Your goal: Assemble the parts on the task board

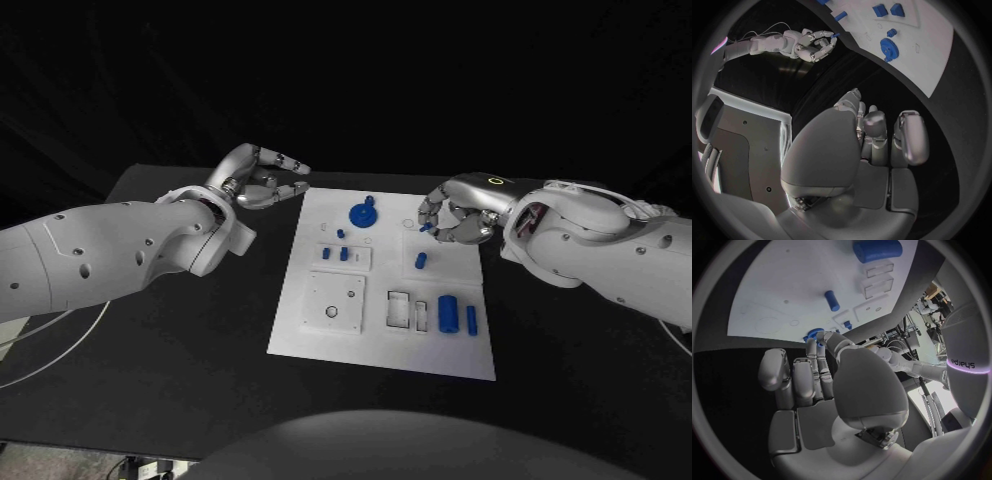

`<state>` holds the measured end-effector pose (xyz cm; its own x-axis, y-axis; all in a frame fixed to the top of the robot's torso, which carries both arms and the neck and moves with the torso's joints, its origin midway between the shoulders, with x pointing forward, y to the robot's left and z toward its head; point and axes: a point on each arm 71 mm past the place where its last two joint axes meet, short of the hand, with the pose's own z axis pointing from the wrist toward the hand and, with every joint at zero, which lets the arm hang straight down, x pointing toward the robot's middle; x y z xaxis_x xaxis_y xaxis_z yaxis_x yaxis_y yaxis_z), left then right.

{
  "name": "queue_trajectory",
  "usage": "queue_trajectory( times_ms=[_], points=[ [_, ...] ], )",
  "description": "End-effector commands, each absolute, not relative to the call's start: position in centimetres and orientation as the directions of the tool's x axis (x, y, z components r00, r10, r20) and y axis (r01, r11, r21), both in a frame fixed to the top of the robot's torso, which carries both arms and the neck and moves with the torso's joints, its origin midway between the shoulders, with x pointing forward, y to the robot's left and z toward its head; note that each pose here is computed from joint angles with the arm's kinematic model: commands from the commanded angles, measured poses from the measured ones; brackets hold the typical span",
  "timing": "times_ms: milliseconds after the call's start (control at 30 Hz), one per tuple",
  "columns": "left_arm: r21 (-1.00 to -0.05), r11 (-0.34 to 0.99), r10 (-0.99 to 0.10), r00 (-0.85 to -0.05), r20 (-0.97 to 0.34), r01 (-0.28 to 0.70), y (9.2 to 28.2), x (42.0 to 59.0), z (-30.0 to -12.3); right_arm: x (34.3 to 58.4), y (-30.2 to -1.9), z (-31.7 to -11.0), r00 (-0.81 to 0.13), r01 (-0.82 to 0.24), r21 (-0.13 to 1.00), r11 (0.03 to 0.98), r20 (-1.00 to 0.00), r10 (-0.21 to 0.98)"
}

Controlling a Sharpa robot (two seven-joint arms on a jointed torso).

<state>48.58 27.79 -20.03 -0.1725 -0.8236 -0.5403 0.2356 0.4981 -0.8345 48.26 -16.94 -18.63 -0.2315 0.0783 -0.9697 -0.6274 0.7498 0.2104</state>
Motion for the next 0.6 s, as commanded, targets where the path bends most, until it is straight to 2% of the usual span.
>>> queue_trajectory(
  times_ms=[33,300,600],
  points=[
    [-0.837,0.494,-0.819,-0.196,-0.539,0.236,27.5,48.6,-20.2,47.3,-15.1,-19.0,-0.305,-0.644,0.243,0.726,-0.951,0.049],
    [-0.838,0.49,-0.818,-0.206,-0.537,0.239,27.0,48.7,-20.4,45.3,-9.9,-19.8,-0.386,-0.704,0.271,0.656,-0.922,-0.034],
    [-0.831,0.495,-0.806,-0.222,-0.548,0.255,26.0,48.8,-20.5,43.9,-6.5,-20.8,-0.404,-0.748,0.255,0.613,-0.907,-0.116]
  ],
)
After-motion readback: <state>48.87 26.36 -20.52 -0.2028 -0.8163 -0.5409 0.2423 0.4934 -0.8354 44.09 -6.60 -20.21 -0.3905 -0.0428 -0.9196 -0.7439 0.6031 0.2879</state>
